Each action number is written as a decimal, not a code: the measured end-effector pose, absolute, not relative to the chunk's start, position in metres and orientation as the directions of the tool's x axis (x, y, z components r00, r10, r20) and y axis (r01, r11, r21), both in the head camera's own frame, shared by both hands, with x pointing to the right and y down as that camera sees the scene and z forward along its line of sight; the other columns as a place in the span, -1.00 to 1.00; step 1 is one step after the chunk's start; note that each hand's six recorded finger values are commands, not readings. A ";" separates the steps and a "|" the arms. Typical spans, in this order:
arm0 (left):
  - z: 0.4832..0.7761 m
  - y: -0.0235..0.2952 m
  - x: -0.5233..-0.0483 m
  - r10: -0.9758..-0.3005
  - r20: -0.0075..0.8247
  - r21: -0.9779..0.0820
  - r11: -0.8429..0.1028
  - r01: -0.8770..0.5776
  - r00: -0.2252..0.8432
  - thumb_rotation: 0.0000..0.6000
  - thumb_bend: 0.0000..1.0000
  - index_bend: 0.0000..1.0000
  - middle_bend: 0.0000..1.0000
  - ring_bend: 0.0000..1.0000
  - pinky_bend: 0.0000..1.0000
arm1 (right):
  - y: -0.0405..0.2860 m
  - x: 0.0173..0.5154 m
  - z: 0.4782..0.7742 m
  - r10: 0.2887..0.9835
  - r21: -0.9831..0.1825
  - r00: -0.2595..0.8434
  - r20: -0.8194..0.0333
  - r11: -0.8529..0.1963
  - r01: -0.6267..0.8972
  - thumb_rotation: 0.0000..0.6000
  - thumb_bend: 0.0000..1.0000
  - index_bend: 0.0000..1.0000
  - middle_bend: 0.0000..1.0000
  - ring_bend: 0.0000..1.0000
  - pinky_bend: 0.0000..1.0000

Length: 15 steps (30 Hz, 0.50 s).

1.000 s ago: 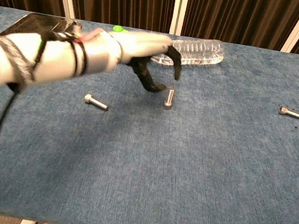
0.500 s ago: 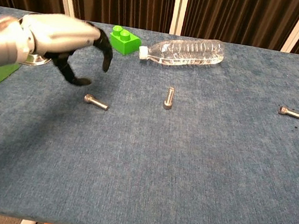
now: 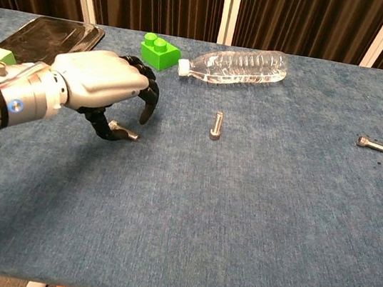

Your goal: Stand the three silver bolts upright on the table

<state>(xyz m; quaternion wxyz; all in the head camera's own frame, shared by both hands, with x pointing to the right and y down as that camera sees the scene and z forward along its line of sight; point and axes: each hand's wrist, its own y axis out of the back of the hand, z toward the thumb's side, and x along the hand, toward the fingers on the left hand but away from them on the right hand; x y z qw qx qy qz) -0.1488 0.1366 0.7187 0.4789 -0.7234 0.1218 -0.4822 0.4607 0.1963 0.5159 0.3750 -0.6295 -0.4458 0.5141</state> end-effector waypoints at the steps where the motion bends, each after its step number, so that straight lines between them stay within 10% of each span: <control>1: 0.720 0.137 -0.148 -0.637 0.584 -0.808 -0.514 0.287 0.504 1.00 -0.33 -0.10 -0.61 -0.90 -1.00 | 0.196 0.461 0.516 0.947 -0.930 0.074 -0.313 -0.321 0.176 1.00 -0.40 -0.83 -0.72 -1.00 -1.00; 15: 0.735 0.138 -0.146 -0.641 0.610 -0.788 -0.555 0.267 0.466 1.00 -0.33 0.00 -0.60 -0.90 -1.00 | 0.197 0.463 0.516 0.947 -0.930 0.068 -0.314 -0.321 0.176 1.00 -0.40 -0.83 -0.72 -1.00 -1.00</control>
